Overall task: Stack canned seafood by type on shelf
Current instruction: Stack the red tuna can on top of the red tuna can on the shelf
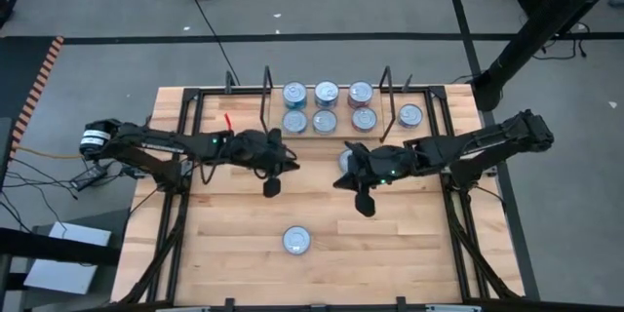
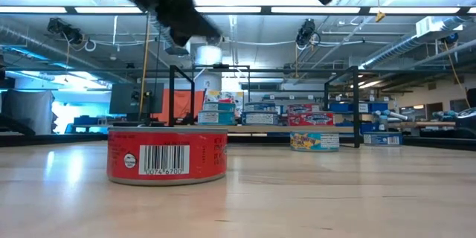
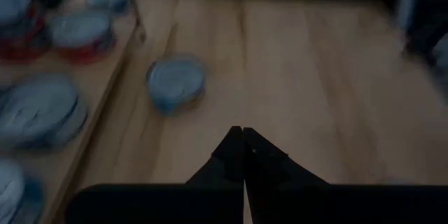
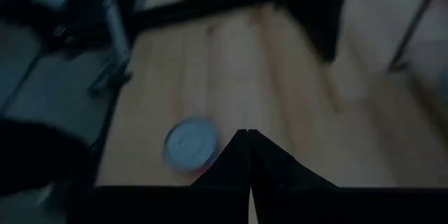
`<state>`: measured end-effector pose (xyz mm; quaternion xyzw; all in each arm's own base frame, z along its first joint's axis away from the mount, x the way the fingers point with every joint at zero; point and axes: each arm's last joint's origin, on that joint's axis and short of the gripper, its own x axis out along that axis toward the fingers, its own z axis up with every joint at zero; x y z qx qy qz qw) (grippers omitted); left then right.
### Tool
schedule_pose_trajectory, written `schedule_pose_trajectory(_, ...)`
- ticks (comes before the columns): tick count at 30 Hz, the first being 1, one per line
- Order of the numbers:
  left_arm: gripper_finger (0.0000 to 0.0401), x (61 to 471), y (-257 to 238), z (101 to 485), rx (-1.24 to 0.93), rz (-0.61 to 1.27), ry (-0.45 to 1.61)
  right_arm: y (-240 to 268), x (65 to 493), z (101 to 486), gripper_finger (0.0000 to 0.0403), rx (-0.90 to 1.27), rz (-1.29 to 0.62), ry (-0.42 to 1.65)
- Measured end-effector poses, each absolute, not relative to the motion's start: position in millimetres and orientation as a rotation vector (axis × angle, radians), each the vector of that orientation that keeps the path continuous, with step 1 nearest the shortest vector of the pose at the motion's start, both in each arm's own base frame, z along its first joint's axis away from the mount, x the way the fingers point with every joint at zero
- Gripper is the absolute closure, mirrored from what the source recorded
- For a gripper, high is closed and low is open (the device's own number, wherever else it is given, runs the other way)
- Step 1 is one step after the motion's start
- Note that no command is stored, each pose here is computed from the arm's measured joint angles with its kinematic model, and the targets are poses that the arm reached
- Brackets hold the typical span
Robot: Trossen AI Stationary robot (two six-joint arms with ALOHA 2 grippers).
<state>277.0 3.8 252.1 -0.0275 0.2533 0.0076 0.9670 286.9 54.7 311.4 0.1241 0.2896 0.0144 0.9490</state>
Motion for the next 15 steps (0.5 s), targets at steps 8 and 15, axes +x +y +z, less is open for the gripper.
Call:
schedule_pose_trajectory(8,0.04,282.8,-18.2,249.9,-0.104,0.09,0.481,49.2,272.4,293.1,0.0394,0.12,0.125,0.841)
schedule_pose_trajectory(15,0.0397,281.4,-22.2,244.6,0.013,0.152,0.544,37.0,260.7,280.4,0.0394,-0.089,0.089,1.019)
